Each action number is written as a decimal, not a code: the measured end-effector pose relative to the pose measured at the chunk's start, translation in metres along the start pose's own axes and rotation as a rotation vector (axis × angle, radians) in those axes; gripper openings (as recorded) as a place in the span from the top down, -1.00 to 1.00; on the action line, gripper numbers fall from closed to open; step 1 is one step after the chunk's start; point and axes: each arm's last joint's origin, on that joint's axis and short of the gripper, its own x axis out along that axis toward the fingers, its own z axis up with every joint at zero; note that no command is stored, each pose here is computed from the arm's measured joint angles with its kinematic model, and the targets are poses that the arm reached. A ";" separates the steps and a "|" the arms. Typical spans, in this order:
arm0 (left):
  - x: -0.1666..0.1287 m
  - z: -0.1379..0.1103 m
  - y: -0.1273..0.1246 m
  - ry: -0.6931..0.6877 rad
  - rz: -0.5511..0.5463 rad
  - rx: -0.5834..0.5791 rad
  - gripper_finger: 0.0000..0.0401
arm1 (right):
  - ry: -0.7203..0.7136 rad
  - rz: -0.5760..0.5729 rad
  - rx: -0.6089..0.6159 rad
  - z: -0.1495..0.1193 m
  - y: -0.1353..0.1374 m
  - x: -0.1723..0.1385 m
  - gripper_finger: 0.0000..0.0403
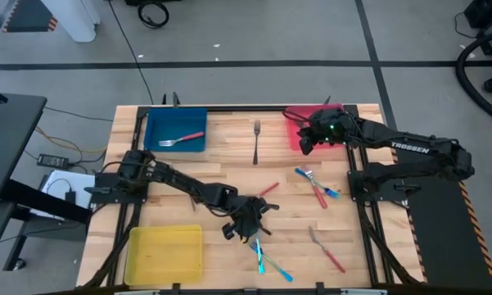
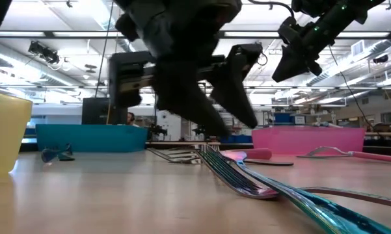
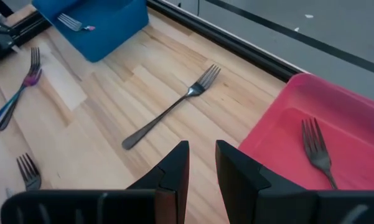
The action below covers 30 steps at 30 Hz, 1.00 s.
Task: Sort silverware by color (type)
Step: Put the blue fork into the yellow bin
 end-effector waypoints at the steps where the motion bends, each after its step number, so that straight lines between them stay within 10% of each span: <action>1: 0.001 0.000 0.002 -0.005 0.008 0.001 0.14 | -0.003 0.006 0.001 0.000 0.001 0.000 0.57; 30: 0.029 -0.021 -0.002 -0.006 -0.084 -0.021 0.14 | -0.012 0.034 0.005 -0.001 0.007 -0.001 0.57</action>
